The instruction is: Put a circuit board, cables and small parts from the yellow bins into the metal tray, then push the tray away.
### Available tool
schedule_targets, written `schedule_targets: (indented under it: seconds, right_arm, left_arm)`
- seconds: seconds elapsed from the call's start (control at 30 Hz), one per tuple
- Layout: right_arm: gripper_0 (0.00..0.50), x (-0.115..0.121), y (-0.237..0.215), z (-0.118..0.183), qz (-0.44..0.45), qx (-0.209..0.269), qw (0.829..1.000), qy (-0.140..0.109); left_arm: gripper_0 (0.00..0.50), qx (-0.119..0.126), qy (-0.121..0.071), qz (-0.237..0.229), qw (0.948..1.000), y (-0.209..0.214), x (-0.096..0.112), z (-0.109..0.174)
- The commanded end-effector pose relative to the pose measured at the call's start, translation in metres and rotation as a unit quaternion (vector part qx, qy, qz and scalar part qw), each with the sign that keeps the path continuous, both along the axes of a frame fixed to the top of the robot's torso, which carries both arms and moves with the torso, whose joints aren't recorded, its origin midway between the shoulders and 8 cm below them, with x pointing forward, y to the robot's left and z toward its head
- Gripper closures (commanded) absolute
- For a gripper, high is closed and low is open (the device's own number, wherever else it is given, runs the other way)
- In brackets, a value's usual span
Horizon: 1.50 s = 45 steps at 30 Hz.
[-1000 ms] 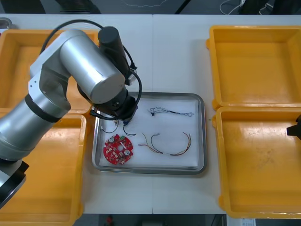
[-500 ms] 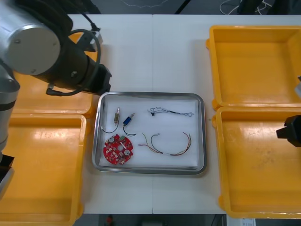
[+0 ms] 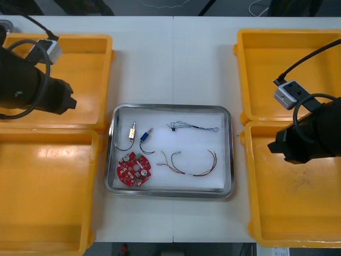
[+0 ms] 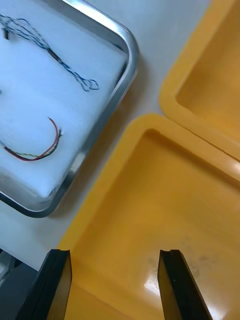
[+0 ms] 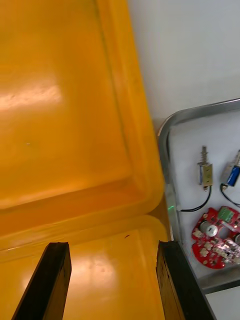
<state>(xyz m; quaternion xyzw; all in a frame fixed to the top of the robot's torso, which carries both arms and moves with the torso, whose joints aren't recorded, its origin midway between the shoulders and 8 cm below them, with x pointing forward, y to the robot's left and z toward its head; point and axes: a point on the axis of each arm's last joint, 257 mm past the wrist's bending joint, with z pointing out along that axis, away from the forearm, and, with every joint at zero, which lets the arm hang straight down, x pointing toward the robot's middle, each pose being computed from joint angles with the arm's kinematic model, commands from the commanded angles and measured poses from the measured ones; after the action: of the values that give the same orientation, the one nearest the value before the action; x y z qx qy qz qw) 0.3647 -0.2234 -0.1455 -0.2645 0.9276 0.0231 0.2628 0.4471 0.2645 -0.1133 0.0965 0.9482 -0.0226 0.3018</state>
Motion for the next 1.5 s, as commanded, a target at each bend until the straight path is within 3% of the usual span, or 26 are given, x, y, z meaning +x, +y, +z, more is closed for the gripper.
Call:
schedule_targets:
  seconds: [0.03, 0.33, 0.43, 0.6, 0.83, 1.0, 1.27, 1.5]
  right_arm:
    - [0.0, -0.011, 0.023, 0.014, 0.078, -0.044, 0.995, -0.032]
    - [0.0, -0.025, 0.059, 0.005, 0.155, -0.072, 0.985, -0.023]
    - [0.0, -0.028, 0.073, 0.007, 0.187, -0.085, 0.978, -0.027]
    - [0.0, -0.041, 0.096, -0.009, 0.246, -0.112, 0.963, -0.009]
    - [0.0, -0.058, 0.147, -0.021, 0.323, -0.123, 0.938, -0.02]
    - [0.0, -0.064, 0.176, -0.034, 0.351, -0.12, 0.928, -0.016]
    - [0.0, -0.053, 0.223, -0.063, 0.378, -0.134, 0.915, -0.046]
    - [0.0, -0.047, 0.243, -0.088, 0.399, -0.15, 0.903, -0.055]
  left_arm:
    - [0.0, 0.038, -0.007, 0.008, 0.9992, 0.045, -0.019, 0.003]
    - [0.0, 0.044, 0.018, 0.047, 0.9977, 0.095, -0.048, -0.009]
    - [0.0, 0.057, 0.037, 0.059, 0.9959, 0.113, -0.061, -0.02]
    - [0.0, 0.063, 0.059, 0.075, 0.9935, 0.13, -0.077, -0.032]
    - [0.0, 0.063, 0.09, 0.078, 0.9909, 0.137, -0.096, -0.051]
    - [0.0, 0.058, 0.096, 0.071, 0.9911, 0.134, -0.099, -0.054]
    - [0.0, 0.053, 0.1, 0.063, 0.9916, 0.129, -0.1, -0.055]
    - [0.0, 0.053, 0.1, 0.063, 0.9916, 0.129, -0.1, -0.055]
